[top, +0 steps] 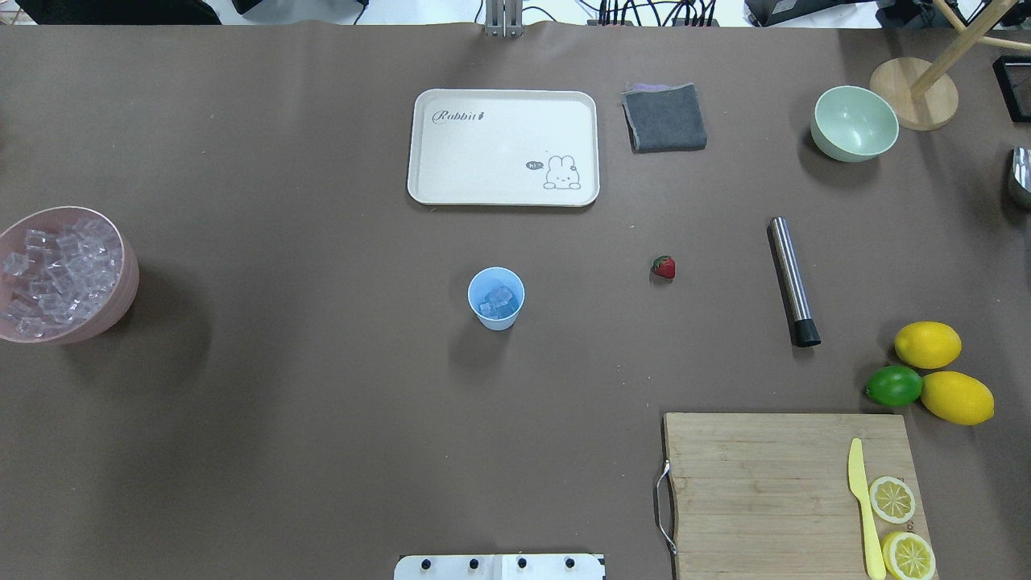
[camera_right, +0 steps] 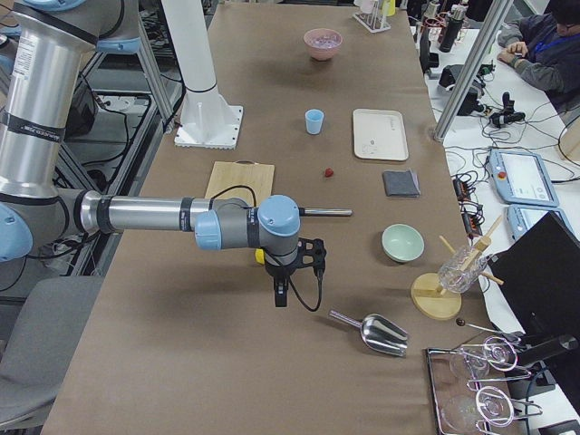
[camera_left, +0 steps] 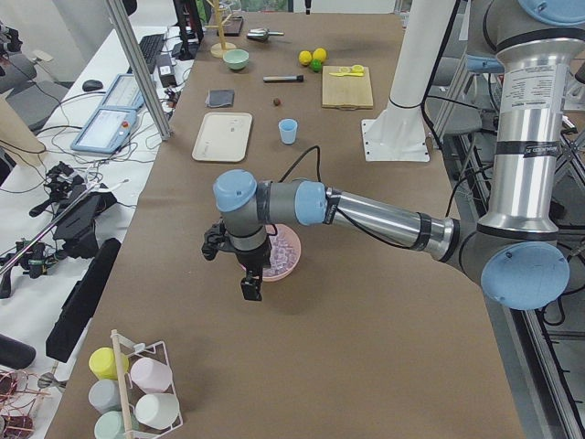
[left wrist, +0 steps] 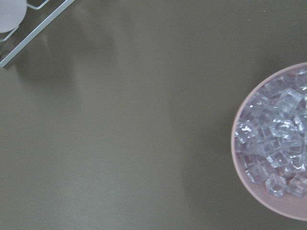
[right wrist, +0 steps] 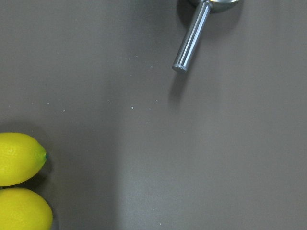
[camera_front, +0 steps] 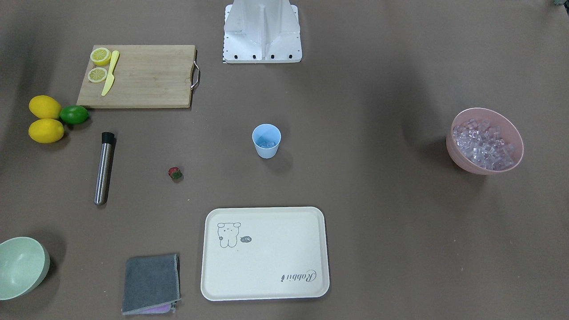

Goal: Mash ice and strawberries in cup
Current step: 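Move the empty left gripper back beside the pink ice bowl, then reach the right gripper to the red strawberry and grasp it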

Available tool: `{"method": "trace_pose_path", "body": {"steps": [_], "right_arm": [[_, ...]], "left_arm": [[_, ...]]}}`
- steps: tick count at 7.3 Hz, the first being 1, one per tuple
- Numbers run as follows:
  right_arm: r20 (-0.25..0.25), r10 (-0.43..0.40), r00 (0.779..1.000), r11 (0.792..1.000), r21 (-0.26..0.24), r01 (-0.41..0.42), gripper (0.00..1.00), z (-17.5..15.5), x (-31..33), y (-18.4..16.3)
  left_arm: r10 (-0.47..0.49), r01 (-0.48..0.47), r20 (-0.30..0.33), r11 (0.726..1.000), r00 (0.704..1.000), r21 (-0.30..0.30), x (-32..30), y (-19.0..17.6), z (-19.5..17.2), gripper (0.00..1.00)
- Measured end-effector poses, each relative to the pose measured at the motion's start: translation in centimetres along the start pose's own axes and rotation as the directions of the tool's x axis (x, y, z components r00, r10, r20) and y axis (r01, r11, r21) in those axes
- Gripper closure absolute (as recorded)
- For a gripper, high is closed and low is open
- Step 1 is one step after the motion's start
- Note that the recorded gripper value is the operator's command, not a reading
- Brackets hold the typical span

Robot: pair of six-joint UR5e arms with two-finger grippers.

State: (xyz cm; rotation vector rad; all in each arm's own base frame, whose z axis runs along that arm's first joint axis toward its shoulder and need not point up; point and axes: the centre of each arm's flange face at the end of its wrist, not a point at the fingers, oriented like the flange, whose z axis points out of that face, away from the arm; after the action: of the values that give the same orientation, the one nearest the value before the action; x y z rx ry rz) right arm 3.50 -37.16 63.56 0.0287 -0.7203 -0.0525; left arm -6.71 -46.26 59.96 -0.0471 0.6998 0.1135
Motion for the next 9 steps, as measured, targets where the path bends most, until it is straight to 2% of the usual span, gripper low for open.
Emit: {"method": "trace_pose_path", "body": {"steps": [2,5,8,9], "right_arm": [[0.006,0.022,1.0,1.0,-0.007,-0.022,0.0,0.4,0.7,0.4],[0.01,0.027,1.0,1.0,0.015,-0.027,0.0,-0.3,1.1,0.6],[0.011,-0.088,0.996,0.984,0.157,0.085,0.0,-4.1,-2.6,-2.7],[0.026,-0.11,0.994,0.979,0.174,0.104,0.0,-4.5,-5.4,-5.2]], "left_arm": [[-0.045,0.045,-0.042,0.999,0.998,0.004,-2.0,2.2,0.7,0.02],[-0.067,0.068,-0.107,0.998,0.992,0.002,-2.3,3.2,1.5,0.02],[-0.064,0.065,-0.113,0.998,0.992,0.005,-2.1,3.6,1.5,0.02],[-0.062,0.063,-0.113,0.998,0.992,0.007,-2.1,3.6,1.4,0.02]]}}
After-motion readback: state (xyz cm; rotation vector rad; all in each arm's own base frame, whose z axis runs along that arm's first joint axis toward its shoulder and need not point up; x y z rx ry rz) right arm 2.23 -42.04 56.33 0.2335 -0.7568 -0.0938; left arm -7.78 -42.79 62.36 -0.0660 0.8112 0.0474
